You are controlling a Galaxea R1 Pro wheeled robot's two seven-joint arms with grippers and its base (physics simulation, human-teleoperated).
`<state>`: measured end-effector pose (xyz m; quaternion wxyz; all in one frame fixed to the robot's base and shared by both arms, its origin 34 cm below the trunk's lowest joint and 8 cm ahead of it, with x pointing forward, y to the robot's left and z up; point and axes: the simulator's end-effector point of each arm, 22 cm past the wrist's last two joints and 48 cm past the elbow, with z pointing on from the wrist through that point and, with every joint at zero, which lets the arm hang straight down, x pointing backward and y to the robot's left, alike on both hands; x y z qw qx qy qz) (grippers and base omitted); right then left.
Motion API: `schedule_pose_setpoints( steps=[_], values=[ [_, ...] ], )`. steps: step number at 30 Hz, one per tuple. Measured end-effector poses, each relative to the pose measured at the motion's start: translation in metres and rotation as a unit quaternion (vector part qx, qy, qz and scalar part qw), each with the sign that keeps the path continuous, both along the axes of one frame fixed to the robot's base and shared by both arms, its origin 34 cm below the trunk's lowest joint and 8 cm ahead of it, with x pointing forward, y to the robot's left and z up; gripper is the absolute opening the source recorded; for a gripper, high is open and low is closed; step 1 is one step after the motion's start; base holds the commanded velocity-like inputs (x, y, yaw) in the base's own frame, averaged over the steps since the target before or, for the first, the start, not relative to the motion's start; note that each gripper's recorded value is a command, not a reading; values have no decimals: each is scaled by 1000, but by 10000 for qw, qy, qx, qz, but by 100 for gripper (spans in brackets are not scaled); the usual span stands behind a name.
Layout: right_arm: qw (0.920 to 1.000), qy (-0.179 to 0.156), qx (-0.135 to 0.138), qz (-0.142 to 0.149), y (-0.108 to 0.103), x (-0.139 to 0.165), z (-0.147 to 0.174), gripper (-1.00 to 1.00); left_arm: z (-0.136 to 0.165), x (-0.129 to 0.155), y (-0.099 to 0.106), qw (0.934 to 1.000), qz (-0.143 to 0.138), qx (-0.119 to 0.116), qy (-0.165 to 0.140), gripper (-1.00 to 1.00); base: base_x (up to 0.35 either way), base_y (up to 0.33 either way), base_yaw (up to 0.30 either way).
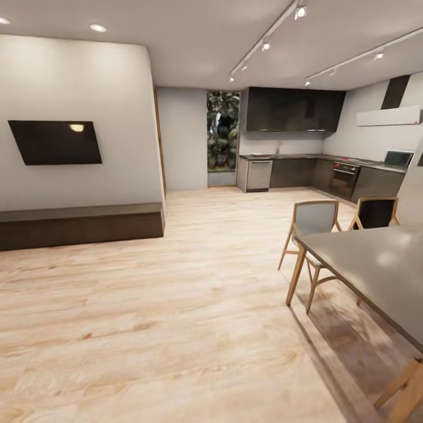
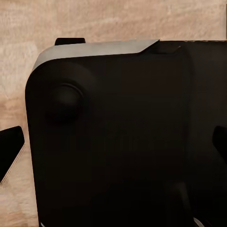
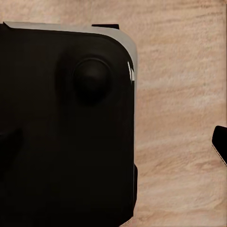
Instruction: In the kitchen, take the Vidalia onion out of the sink, dice it on the chopping board with the paring knife, put the diced onion into the bowl on the countertop, then place both the paring knife and the chopping board into the sink.
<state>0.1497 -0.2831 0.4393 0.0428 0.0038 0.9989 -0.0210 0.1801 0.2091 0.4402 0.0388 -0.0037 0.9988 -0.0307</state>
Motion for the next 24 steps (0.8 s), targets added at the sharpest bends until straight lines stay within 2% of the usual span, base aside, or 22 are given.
schedule_pose_setpoints(
  steps=[24],
  values=[
    [10000, 1, 0, 0, 0, 0, 0, 100, 0, -1, 0, 10000, 6, 0, 14, 100, 342, 0, 0]
  ],
)
